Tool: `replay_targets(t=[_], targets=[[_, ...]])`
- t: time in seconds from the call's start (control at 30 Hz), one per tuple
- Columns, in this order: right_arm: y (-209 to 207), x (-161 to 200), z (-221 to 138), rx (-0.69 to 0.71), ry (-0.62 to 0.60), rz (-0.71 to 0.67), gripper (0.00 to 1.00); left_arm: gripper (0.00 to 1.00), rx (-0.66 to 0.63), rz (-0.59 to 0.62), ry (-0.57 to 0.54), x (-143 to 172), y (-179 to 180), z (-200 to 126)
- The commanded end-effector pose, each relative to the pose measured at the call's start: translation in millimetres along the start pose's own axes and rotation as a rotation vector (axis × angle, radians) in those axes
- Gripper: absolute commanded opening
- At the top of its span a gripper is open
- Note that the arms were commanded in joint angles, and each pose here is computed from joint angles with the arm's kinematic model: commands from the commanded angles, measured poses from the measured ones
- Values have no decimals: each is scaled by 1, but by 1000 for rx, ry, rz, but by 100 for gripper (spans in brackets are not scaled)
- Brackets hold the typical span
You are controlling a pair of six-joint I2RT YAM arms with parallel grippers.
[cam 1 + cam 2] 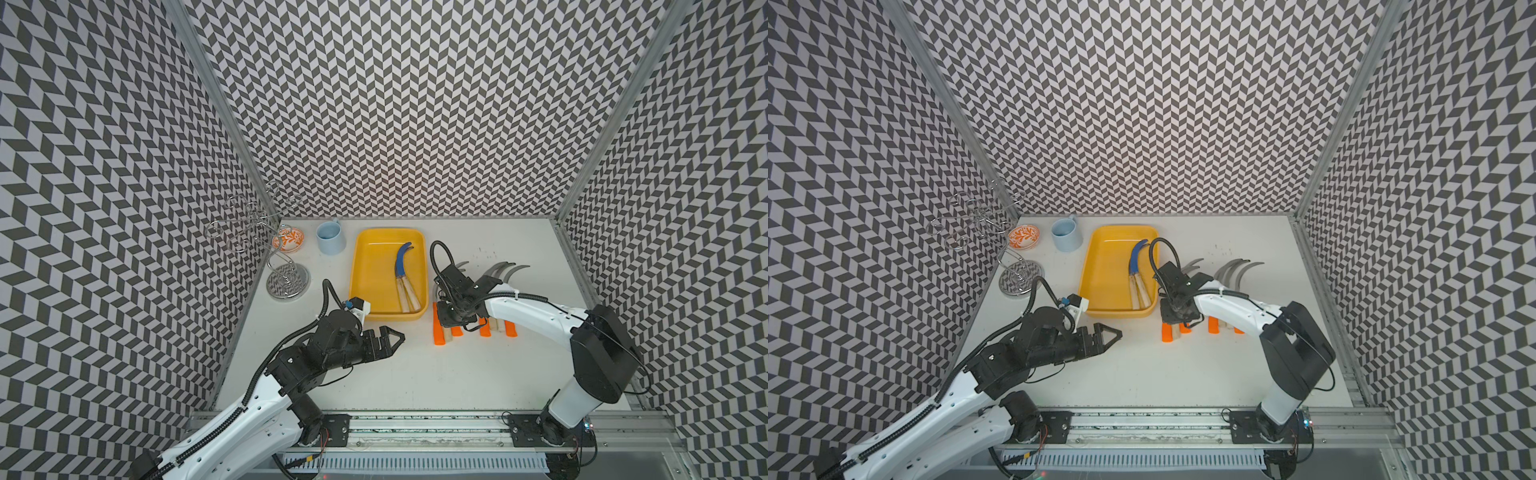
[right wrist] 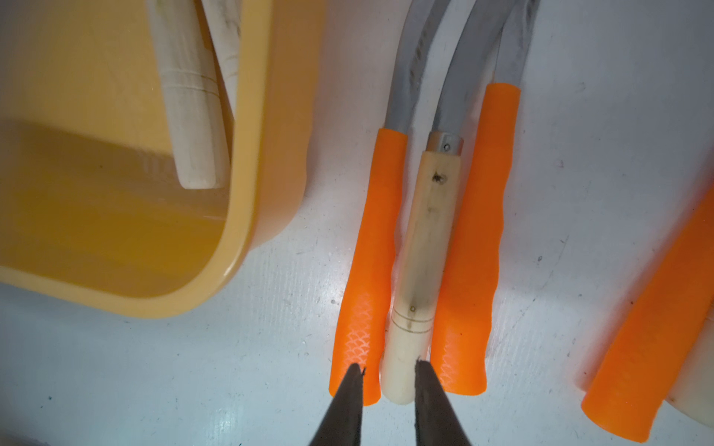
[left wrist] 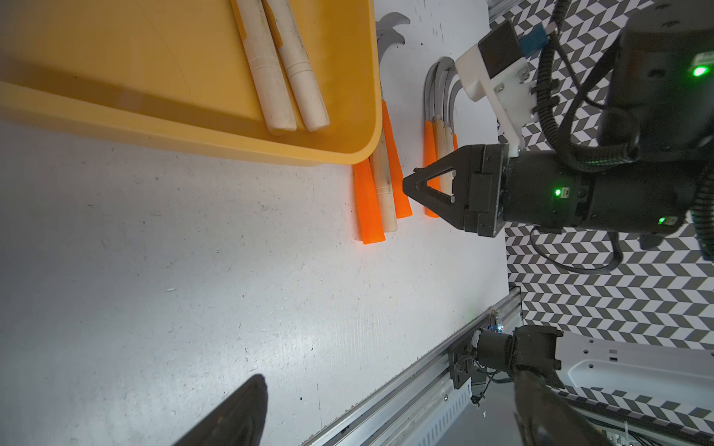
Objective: Put small sickles into storage boxes
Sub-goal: Pick up the sickle at the center of the board.
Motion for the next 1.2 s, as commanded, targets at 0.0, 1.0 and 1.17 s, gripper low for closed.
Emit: replay_targets(t=[0.0, 1.0, 1.17], targets=[[2, -2, 16, -4, -5, 5, 24, 100, 6, 3, -29, -4, -2, 0], [-21, 21, 57, 44, 60, -3, 16, 100, -6, 9, -31, -11, -5, 5], [-20, 13, 46, 40, 42, 4, 9, 100, -8, 16, -36, -13, -7, 4]])
Point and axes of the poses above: each gripper's point midway between its finger pads, its own z axis out along the fingers, its own y axis along the line the jaws close on, x = y × z, the point moved 2 cm from there along -z, back along the fingers, and after that the axes turned 6 degrees about z, right-handed, at the moved point
